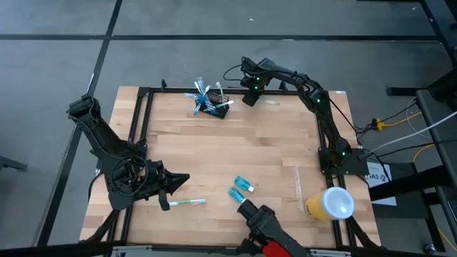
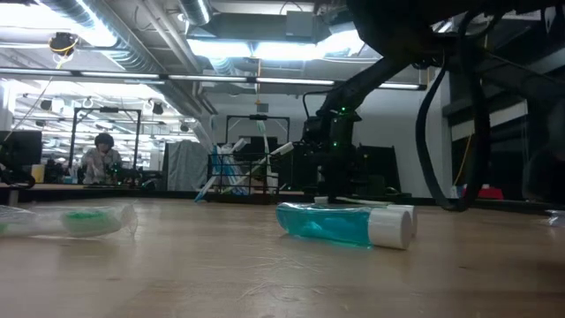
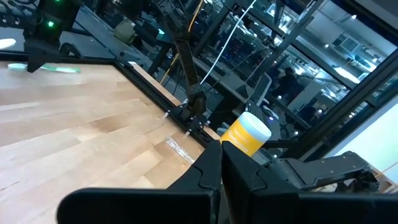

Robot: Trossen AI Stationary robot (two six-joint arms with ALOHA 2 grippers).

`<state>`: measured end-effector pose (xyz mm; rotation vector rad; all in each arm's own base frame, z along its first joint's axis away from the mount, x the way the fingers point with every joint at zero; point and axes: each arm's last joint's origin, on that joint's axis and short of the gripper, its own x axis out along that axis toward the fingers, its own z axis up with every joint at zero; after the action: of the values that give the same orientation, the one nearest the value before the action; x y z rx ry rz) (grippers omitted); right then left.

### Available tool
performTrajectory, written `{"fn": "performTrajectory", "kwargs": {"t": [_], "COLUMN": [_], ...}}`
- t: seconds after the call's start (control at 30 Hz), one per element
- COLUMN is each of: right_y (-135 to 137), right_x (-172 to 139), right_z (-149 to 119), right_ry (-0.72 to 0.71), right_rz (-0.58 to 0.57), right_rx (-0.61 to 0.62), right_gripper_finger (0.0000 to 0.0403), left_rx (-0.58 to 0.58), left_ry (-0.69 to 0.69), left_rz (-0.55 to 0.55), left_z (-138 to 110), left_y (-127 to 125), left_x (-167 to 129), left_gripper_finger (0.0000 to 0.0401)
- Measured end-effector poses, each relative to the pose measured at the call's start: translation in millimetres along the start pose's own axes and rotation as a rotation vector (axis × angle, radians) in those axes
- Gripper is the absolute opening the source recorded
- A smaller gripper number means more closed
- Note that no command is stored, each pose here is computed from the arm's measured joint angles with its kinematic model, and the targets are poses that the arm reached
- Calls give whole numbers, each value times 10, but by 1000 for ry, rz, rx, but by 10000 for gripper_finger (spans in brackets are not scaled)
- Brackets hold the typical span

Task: Pick & Place toothbrushing station
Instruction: Put the green toothbrush into the wire organizer

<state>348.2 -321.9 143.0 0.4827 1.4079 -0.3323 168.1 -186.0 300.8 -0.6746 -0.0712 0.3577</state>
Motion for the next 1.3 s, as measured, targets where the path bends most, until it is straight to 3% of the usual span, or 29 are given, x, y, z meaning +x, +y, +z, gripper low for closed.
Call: {"fn": "performTrajectory", "kwargs": {"t": [0.17,0.43,0.53,0.67,0.77,0.9,1.0,1.17,1.3], "right_y": [51,216,302,408,449,583,764,1003,972], "right_x": [7,-31,-297,-884,-1306,-1660,-1777,-1860,-1624], "right_z": [10,60,113,158,169,202,288,383,423], "right_ry": [-5,-48,-175,-412,-608,-810,-941,-1089,-1170], "right_rz": [33,98,166,153,211,281,388,423,525], "right_rx": [-27,-68,-90,-136,-149,-247,-368,-492,-431], "right_gripper_finger": [20,15,15,15,15,15,15,15,15], "left_rx": [0,14,33,63,84,100,100,73,88], "left_ry": [4,2,-15,-61,-93,-110,-104,-106,-107], "left_rz": [-5,-15,-10,22,51,68,59,58,62], "left_z": [1,15,26,39,45,41,33,52,70], "left_y": [-4,-22,-39,-61,-79,-88,-92,-108,-127], "left_x": [0,-1,-30,-122,-233,-344,-381,-383,-384], "left_gripper_finger": [4,5,2,2,2,1,3,1,3]}}
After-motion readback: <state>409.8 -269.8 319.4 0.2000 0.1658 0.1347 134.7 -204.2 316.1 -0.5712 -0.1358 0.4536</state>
